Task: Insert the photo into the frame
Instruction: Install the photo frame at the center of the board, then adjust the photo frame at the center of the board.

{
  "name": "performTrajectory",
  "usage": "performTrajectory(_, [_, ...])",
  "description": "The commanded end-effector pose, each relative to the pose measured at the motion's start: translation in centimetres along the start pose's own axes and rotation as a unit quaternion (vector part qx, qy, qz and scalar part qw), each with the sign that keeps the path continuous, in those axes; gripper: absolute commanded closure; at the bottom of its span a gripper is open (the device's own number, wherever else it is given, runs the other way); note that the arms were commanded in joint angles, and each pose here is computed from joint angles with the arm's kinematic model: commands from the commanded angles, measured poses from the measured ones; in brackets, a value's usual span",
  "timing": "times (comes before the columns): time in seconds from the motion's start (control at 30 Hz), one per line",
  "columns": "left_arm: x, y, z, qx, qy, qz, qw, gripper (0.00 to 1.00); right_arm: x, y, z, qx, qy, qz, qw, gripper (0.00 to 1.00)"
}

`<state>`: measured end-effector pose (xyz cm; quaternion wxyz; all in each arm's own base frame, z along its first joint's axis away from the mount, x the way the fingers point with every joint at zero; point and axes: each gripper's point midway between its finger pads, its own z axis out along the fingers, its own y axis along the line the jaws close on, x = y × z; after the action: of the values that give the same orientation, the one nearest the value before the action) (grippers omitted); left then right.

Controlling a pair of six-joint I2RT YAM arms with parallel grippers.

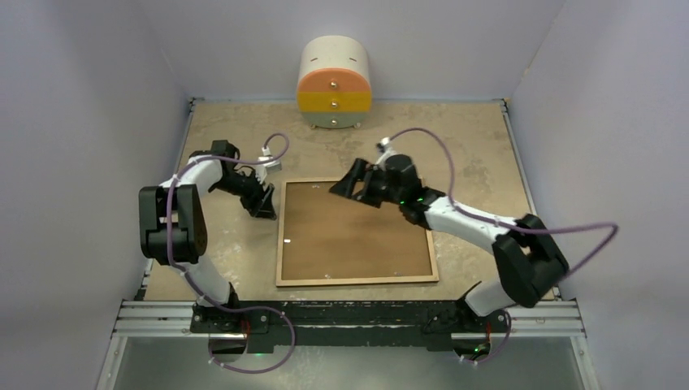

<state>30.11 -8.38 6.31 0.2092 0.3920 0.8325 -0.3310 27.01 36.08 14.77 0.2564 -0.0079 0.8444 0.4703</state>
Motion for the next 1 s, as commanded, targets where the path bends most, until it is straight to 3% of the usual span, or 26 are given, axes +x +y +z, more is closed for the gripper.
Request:
performTrajectory(0.0, [2.2,-0.8,0.4,-0.022,0.034,0.041,0.998,0.36,-4.1,-8.2,-5.3,0.133,-0.085,0.025,0.987,0.01])
performTrajectory(0.3, [5.4,-1.2,2.0,-0.053,0.093,0.080,0.991,0.36,-9.0,-19.0,-15.4,0.303,-0.224,0.094,0.922,0.01])
performTrajectory(0.47, [6.5,-1.9,2.3,-0.052,0.110,0.093,0.988,0.36,-9.4,-22.7,-16.2,0.359,-0.231,0.095,0.899,0.01])
performTrajectory(0.77, [6.9,-4.6,4.1,-0.036,0.126,0.116,0.985,0.36,-10.2,-25.4,-11.9,0.359,-0.176,0.072,0.914,0.02])
performTrajectory(0.97, [5.8,-5.3,4.7,-0.032,0.120,0.119,0.985,0.36,-11.7,-22.4,-6.2,0.305,-0.138,0.032,0.942,0.05])
